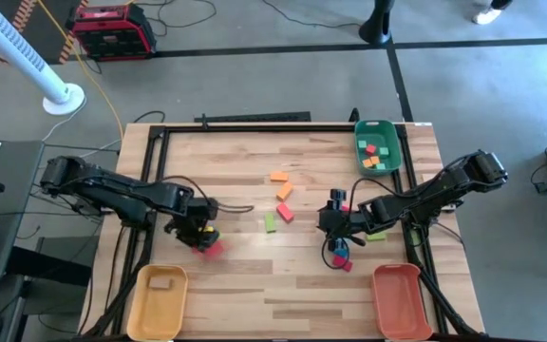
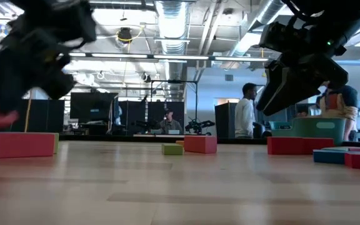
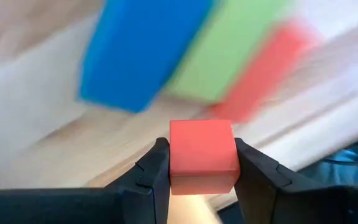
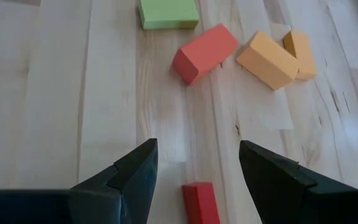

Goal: Sort blocks by size
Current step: Put the orange square block into the green bin

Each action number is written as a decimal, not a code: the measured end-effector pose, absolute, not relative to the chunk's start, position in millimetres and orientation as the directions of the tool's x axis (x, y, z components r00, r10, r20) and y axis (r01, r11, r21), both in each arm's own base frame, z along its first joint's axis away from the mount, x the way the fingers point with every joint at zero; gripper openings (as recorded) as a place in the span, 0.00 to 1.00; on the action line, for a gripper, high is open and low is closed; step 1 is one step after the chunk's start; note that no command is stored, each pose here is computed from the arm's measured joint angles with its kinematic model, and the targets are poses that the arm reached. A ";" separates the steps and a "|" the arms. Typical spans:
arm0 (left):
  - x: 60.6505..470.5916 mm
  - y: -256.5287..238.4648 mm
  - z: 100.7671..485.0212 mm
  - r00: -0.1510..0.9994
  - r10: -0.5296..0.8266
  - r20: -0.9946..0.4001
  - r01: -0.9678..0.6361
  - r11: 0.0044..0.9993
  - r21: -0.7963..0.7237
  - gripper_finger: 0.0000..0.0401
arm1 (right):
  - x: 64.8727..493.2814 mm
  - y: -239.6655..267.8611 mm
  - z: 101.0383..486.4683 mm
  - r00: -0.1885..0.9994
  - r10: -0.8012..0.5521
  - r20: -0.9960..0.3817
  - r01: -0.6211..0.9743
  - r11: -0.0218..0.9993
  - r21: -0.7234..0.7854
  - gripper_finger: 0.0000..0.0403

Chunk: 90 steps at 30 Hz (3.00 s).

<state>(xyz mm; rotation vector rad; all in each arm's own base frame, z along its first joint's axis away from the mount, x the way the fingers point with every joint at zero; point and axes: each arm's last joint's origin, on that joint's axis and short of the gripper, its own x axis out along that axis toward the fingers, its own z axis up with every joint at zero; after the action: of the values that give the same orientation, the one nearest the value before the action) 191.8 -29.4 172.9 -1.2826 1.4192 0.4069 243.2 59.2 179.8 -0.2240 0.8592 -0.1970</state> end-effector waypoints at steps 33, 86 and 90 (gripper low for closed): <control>411.8 173.6 270.5 0.798 0.202 -0.567 -0.342 0.928 -0.150 0.32 | 178.6 124.4 164.4 0.443 -0.203 -0.873 0.414 0.910 -0.001 0.63; 289.6 53.5 437.2 0.510 0.376 -0.773 -0.379 0.906 0.191 0.46 | 254.8 -42.7 187.0 0.559 -0.499 -0.662 0.573 0.809 -0.127 0.63; 262.3 27.9 427.8 0.515 0.408 -0.754 -0.406 0.890 0.205 0.46 | 256.3 -61.0 190.9 0.595 -0.488 -0.639 0.584 0.809 -0.075 0.63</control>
<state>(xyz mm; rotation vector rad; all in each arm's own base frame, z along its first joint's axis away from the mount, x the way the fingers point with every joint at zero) 262.3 27.9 427.8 0.0025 0.9065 0.4893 256.3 -61.0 190.9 0.1480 0.6950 -0.6250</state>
